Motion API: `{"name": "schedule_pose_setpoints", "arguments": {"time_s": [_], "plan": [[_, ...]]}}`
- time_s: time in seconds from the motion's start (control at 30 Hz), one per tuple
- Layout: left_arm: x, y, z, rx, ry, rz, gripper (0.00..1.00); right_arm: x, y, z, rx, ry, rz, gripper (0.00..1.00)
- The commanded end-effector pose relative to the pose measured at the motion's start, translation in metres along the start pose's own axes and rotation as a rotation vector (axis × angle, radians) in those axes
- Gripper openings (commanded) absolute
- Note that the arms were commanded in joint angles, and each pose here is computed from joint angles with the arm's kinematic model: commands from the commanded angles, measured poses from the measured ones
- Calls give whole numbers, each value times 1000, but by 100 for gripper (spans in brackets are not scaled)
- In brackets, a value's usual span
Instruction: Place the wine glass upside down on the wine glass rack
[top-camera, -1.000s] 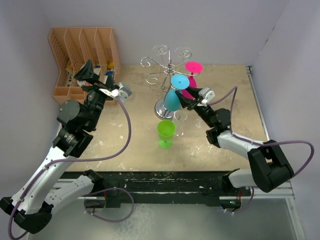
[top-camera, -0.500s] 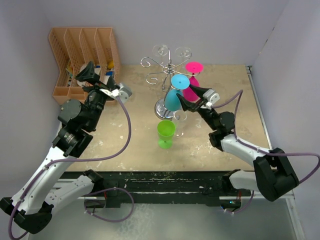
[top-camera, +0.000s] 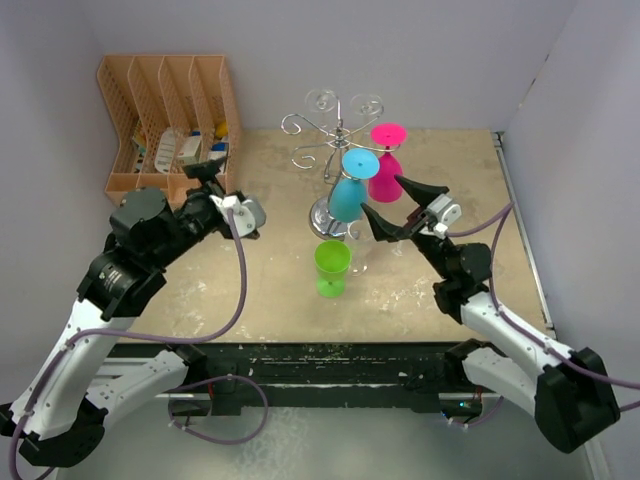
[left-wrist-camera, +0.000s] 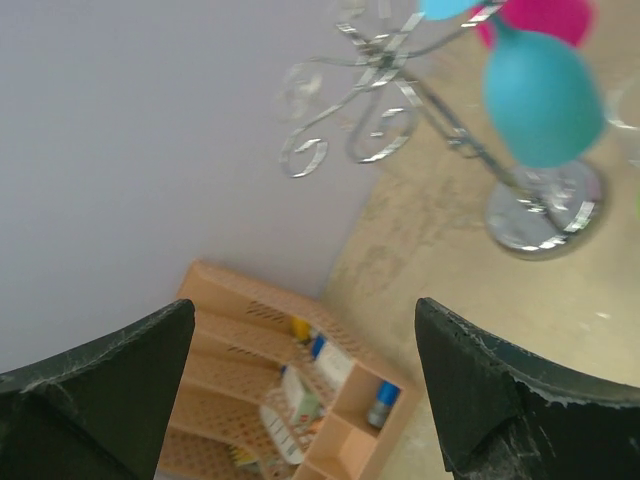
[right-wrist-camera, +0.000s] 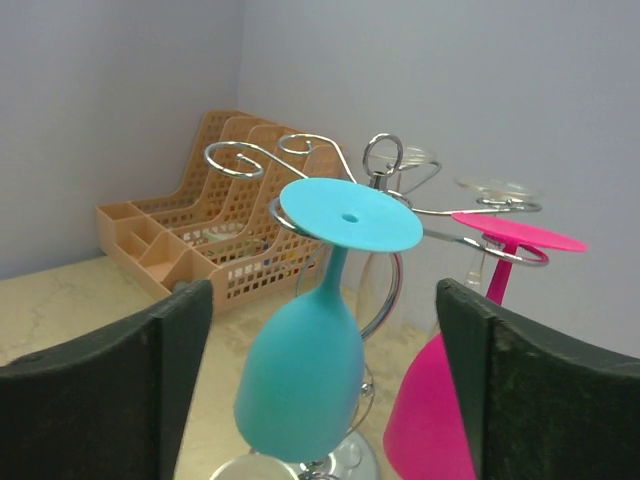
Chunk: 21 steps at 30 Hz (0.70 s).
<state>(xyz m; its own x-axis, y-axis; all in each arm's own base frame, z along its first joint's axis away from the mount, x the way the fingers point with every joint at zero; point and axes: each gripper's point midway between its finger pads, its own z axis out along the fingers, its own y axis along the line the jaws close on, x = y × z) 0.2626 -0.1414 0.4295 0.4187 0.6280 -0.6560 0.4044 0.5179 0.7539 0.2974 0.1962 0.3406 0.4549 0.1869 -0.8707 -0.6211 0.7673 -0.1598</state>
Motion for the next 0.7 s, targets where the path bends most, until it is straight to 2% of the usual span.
{"name": "schedule_pose_setpoints", "arguments": {"time_s": [0.0, 0.2, 0.33, 0.4, 0.47, 0.53, 0.6, 0.67], "plan": [[-6, -74, -15, 355, -61, -109, 98, -15, 1, -15, 19, -3, 21, 99], [5, -106, -19, 457, -41, -174, 100, -18, 2, -40, 83, 81, 156, 100], [11, -114, -19, 474, -24, -185, 100, -2, 16, -46, 65, 264, 320, 100], [13, -114, -19, 458, -20, -186, 100, 6, 20, -49, 69, 351, 366, 100], [17, -110, -18, 417, -11, -180, 100, 11, 13, -56, 189, 391, 503, 100], [22, -107, -18, 376, -4, -167, 100, 1, 29, -59, 95, 377, 516, 100], [29, -104, -16, 332, 16, -162, 100, -1, 20, -61, 169, 381, 543, 99], [32, -100, -17, 301, 21, -160, 100, 15, 3, -67, 284, 496, 513, 89]]}}
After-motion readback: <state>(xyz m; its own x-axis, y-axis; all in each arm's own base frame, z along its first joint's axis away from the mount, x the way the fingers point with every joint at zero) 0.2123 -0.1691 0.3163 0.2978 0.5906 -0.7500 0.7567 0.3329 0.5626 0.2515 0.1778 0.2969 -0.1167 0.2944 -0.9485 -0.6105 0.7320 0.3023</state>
